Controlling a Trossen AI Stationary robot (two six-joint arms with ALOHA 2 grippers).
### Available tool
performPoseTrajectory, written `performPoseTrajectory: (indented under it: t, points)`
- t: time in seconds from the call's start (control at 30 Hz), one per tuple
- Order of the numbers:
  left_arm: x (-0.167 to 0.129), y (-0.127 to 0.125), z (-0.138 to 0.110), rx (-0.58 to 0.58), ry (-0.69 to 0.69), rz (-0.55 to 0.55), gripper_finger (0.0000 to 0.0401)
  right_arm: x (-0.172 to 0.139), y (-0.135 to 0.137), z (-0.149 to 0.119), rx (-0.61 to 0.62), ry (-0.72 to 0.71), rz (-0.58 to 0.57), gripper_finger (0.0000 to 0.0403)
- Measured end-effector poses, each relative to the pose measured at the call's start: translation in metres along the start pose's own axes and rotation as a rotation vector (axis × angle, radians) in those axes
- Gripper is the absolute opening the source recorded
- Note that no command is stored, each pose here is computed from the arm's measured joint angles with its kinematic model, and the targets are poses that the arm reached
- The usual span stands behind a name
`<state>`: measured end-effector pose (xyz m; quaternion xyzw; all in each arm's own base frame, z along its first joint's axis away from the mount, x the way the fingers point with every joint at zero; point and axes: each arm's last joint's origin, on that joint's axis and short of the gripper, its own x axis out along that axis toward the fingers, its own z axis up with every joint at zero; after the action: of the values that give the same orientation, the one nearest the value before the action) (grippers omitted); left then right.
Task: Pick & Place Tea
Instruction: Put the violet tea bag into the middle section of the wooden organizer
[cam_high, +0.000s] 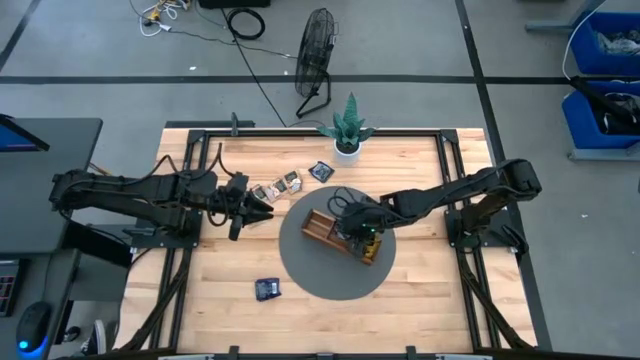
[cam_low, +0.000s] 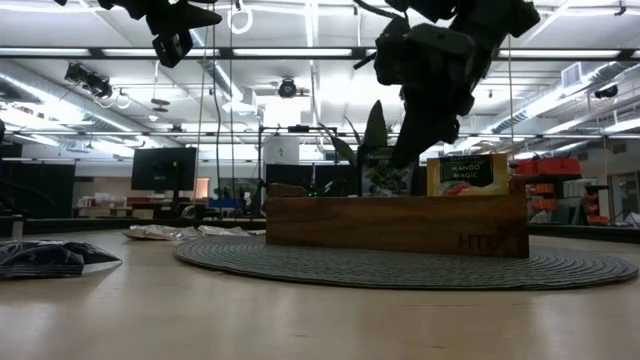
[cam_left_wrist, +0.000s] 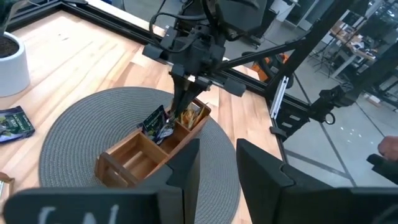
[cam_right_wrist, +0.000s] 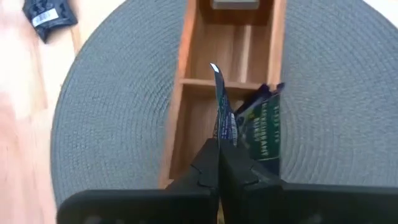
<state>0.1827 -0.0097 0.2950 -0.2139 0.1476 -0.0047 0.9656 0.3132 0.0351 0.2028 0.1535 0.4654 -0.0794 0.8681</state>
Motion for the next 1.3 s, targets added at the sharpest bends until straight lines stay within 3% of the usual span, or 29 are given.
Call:
performPoseTrajectory:
  t: [0.33, 0.93, 1.3]
  points:
    - [0.0, 0.0, 0.0, 0.004, -0.007, 0.015, 0.0108, 0.003, -0.014, 0.003, 0.027, 0.009, -0.007, 0.0]
    - [0.0, 0.001, 0.0, 0.007, -0.014, 0.03, 0.0108, 0.009, -0.016, -0.002, 0.045, 0.063, -0.001, 0.0001]
    - [0.0, 0.001, 0.0, 0.007, -0.008, 0.033, 0.0108, 0.011, -0.016, -0.001, 0.088, 0.05, -0.03, 0.005]
